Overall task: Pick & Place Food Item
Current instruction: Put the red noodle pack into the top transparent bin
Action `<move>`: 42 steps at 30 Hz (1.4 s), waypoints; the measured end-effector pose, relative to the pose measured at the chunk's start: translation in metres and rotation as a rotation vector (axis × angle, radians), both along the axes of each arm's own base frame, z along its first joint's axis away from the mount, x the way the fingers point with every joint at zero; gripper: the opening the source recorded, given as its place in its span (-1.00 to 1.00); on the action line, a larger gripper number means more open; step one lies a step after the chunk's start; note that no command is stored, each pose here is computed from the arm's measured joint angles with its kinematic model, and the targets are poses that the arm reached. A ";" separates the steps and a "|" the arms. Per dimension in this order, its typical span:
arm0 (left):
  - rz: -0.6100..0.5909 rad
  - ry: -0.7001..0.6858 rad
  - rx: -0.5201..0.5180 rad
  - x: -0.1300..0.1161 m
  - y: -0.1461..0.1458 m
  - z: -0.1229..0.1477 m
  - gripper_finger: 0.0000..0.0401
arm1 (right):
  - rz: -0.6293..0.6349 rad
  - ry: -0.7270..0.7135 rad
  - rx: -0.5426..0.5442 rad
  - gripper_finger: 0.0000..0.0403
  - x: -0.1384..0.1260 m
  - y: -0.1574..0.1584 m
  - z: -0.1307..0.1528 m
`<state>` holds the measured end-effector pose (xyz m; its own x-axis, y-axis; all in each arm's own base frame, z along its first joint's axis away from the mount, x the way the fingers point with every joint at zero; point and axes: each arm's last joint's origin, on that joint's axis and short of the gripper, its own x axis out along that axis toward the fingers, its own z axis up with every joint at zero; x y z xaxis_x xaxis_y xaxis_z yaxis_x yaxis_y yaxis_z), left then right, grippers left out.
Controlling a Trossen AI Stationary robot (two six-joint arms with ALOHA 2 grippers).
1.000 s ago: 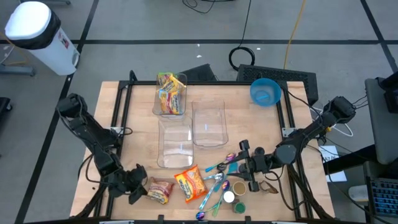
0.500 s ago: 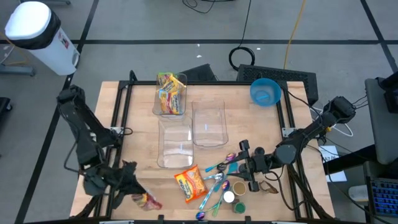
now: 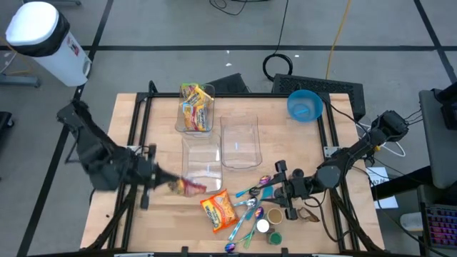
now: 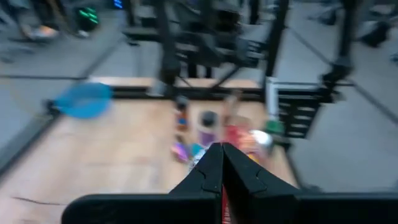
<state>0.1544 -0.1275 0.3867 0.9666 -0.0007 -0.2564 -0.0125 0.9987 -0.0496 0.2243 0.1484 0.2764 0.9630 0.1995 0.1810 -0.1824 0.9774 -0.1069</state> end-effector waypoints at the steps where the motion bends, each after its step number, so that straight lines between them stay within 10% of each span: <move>1: 0.026 -0.004 0.017 0.000 0.008 0.003 -0.99 | -0.002 -0.004 -0.007 -0.21 0.000 0.000 0.000; 16: 0.348 0.075 0.106 0.006 0.136 -0.025 -1.00 | -0.055 -0.014 -0.066 -0.21 0.006 -0.009 0.000; 30: 0.374 -0.007 -0.012 -0.016 0.271 -0.095 -1.00 | -0.180 0.097 -0.063 -0.21 0.024 -0.041 -0.011; 42: 0.263 0.013 -0.242 -0.011 0.288 -0.155 -1.00 | -0.208 0.091 -0.070 -0.21 0.025 -0.049 -0.008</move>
